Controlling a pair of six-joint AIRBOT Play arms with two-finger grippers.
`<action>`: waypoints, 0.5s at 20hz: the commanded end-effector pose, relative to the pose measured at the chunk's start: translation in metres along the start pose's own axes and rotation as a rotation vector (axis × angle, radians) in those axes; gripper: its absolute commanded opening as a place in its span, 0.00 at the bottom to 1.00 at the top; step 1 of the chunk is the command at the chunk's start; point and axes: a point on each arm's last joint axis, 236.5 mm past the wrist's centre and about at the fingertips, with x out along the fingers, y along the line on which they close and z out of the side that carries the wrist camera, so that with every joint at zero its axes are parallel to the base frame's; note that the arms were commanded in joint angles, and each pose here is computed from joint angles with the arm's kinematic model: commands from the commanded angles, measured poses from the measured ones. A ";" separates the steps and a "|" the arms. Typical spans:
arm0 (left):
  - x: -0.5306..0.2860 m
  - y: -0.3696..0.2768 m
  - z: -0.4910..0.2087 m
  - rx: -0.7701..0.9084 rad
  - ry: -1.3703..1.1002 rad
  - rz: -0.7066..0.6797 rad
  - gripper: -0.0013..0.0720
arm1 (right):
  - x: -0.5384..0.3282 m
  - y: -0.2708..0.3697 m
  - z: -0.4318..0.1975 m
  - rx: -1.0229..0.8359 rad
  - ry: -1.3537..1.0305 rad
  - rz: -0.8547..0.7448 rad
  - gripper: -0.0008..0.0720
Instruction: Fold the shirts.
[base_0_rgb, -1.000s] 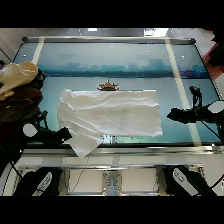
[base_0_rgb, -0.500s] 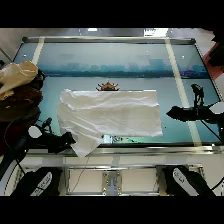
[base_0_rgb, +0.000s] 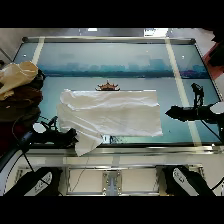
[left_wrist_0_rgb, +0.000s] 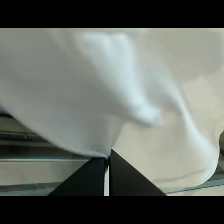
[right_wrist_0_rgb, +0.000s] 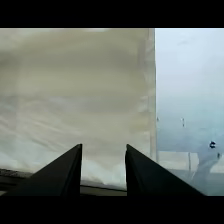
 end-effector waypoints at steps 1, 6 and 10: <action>-0.015 -0.023 0.006 0.068 0.001 -0.050 0.04 | 0.000 -0.004 -0.046 0.030 0.185 -0.012 0.46; -0.061 -0.062 0.021 0.203 -0.103 -0.110 0.04 | 0.033 -0.022 -0.104 0.273 0.286 0.029 0.49; -0.072 -0.071 0.026 0.224 -0.142 -0.127 0.04 | 0.052 -0.013 -0.116 0.479 0.240 0.168 0.61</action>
